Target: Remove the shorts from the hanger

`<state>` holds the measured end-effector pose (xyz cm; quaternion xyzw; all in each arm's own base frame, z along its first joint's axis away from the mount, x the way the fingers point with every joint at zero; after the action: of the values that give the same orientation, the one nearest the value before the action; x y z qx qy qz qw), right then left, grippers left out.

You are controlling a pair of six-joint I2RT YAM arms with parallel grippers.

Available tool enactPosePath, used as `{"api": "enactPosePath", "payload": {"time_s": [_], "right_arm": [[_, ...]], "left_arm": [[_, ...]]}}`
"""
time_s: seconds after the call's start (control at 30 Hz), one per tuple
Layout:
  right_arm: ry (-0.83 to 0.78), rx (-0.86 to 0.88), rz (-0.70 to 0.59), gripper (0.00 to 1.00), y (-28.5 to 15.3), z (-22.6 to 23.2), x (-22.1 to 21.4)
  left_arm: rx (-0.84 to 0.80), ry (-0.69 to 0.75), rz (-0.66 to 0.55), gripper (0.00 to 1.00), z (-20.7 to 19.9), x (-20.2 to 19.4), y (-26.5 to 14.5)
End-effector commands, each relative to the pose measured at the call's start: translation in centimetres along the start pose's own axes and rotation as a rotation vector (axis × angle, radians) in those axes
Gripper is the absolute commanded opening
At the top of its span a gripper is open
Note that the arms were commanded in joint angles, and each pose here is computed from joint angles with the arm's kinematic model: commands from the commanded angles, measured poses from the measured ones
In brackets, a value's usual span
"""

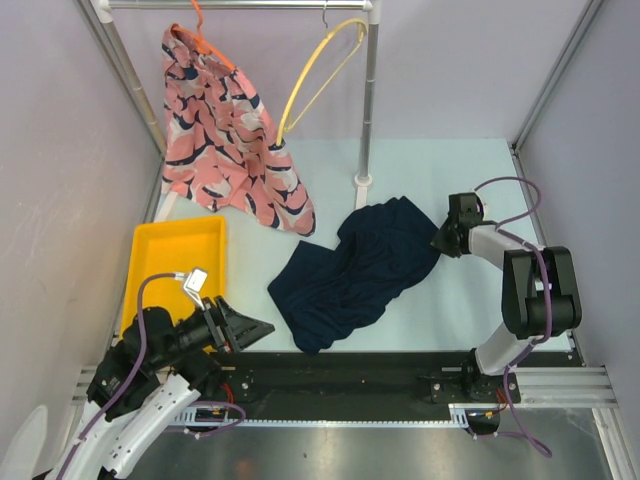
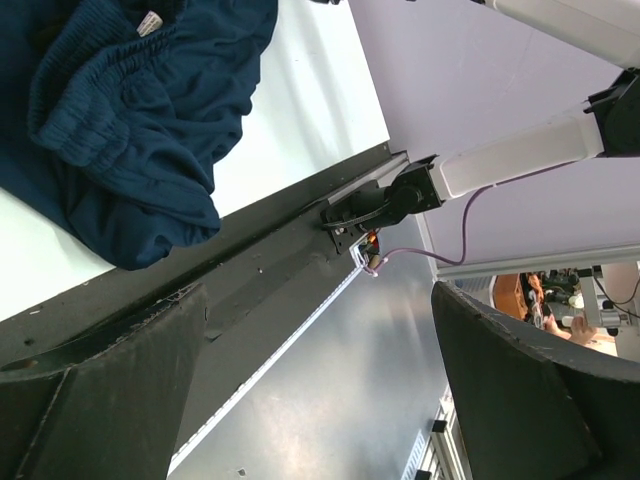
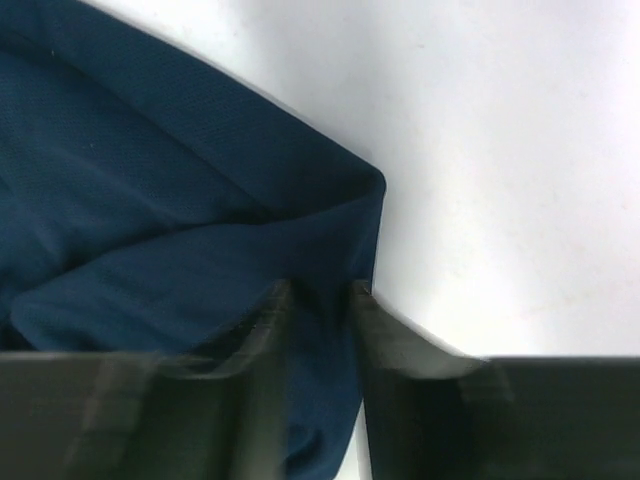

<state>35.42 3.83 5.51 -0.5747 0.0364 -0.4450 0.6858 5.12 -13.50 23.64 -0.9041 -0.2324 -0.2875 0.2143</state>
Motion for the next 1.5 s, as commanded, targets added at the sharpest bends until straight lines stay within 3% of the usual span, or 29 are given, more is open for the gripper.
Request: {"api": "enactPosePath", "payload": {"time_s": [0.0,0.13,0.3,0.4,0.5,0.7,0.83,0.9,1.0,1.03,1.1,1.13,1.23,1.3,1.47], "right_arm": [[-0.036,0.045,-0.010,0.21,0.5,1.0,0.1],[-0.099,0.078,-0.053,0.00,-1.5,3.0,-0.4],[-0.164,0.230,-0.153,0.00,-8.3,7.1,-0.8],[-0.248,0.358,-0.207,0.00,-13.8,10.3,-3.7],[-0.290,0.502,-0.171,0.00,-18.6,12.5,-8.0],[-0.476,0.841,0.083,0.00,-26.9,15.5,-21.5],[-0.642,1.044,0.406,0.00,-29.5,16.1,-31.7],[-0.655,1.092,0.484,0.00,-30.3,16.2,-34.2],[-0.642,1.060,0.535,0.15,-29.5,16.0,-35.3],[-0.644,1.045,0.535,0.30,-29.2,15.8,-35.3],[-0.627,1.015,0.523,0.41,-28.9,15.6,-34.0],[-0.619,0.971,0.494,0.56,-28.4,15.3,-33.2],[-0.560,0.868,0.355,0.79,-27.8,14.3,-29.0],[-0.522,0.820,0.295,0.86,-28.4,12.9,-26.3],[-0.431,0.725,0.146,0.91,-28.1,10.7,-20.7]], "left_arm": [[-0.018,-0.005,-0.028,0.98,-0.8,0.6,-0.7],[-0.011,-0.006,-0.023,0.98,-0.5,0.4,-0.5],[0.001,-0.011,-0.007,0.98,0.1,0.0,0.0],[0.009,-0.010,-0.008,0.98,0.4,0.0,0.4],[0.023,-0.009,0.000,0.98,0.9,-0.2,0.9],[0.087,0.006,-0.077,0.97,1.5,1.2,0.8],[0.107,0.027,-0.196,0.97,0.9,3.0,-0.9],[0.119,0.029,-0.217,0.98,1.0,3.3,-1.2],[0.125,0.022,-0.202,0.98,1.0,3.2,-1.1],[0.126,0.019,-0.190,0.98,1.1,3.0,-0.9],[0.124,0.007,-0.168,1.00,1.1,2.7,-0.7],[0.138,-0.004,-0.152,1.00,1.5,2.4,-0.4],[0.181,-0.049,-0.095,1.00,2.6,1.5,0.7],[0.237,-0.103,-0.051,1.00,3.5,1.1,1.9],[0.359,-0.198,0.154,1.00,6.1,-1.3,5.5]]}}
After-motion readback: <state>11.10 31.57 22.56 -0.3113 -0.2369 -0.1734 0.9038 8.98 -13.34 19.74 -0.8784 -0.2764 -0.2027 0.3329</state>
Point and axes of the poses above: each gripper's point midway between its finger pads, its own y axis out along the fingers, its own z axis along the line the jaws close on, x = y × z, the point moved 3 cm from there along -y, back along the fingers, and after that the axes turned 8 degrees about y, right-handed, at the moved point
